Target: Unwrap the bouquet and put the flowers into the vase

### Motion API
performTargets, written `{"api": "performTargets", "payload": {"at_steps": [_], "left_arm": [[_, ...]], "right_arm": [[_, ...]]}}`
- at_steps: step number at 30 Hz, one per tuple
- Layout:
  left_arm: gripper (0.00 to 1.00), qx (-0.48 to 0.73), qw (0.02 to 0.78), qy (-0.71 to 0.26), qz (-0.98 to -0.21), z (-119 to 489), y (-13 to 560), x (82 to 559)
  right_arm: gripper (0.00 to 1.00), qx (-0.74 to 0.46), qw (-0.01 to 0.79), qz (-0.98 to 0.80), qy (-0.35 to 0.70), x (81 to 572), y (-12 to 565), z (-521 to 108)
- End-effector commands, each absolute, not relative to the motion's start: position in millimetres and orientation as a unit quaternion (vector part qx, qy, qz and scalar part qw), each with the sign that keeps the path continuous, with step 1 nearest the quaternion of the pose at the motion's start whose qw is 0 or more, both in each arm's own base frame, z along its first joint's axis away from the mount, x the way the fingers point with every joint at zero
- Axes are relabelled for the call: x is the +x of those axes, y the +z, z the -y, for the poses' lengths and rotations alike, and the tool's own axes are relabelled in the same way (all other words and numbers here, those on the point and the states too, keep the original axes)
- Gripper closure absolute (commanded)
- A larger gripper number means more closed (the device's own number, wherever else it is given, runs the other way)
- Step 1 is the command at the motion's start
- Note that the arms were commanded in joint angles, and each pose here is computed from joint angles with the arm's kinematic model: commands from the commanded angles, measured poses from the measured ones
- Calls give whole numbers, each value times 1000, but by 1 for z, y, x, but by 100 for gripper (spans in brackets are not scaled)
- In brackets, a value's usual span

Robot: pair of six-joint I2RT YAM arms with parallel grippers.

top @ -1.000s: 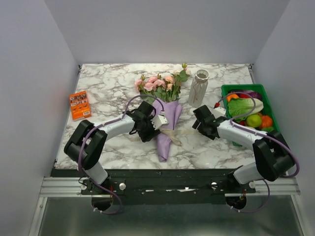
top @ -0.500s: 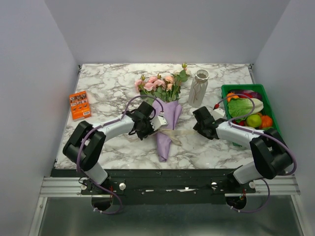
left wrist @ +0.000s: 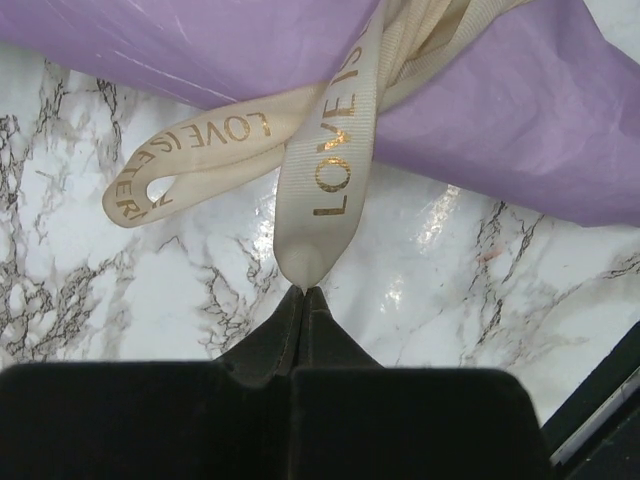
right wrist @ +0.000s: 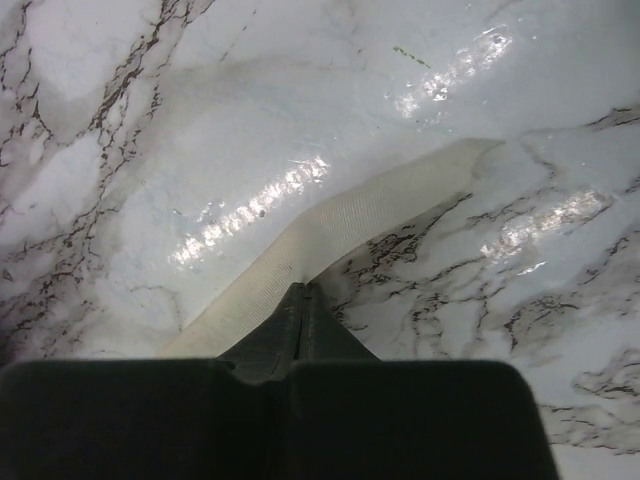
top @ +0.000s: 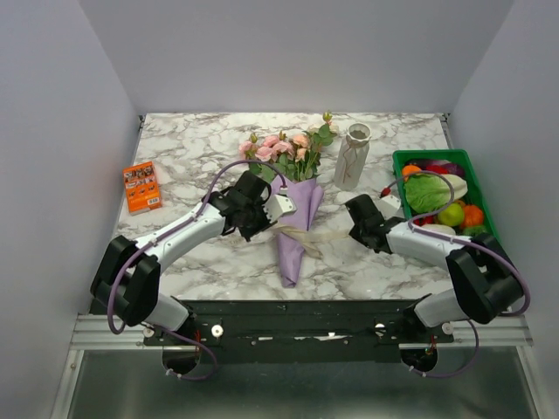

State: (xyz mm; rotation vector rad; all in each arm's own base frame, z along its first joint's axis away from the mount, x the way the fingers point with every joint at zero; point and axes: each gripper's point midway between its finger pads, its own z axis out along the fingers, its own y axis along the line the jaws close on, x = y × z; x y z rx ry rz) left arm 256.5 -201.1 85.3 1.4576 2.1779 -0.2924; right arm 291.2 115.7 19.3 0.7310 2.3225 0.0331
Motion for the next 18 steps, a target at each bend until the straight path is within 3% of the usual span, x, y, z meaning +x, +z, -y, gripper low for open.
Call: {"api": "performTargets", "payload": {"at_steps": [1, 10, 18], "left_arm": [[100, 521, 254, -93, -810, 190, 97, 255], [100, 470, 298, -75, -827, 154, 141, 279], [100, 396, 323, -4, -860, 69, 166, 297]], "right_arm": [[99, 269, 378, -886, 11, 287, 34, -104], [99, 282, 476, -833, -21, 291, 113, -68], [99, 352, 483, -800, -51, 271, 137, -25]]}}
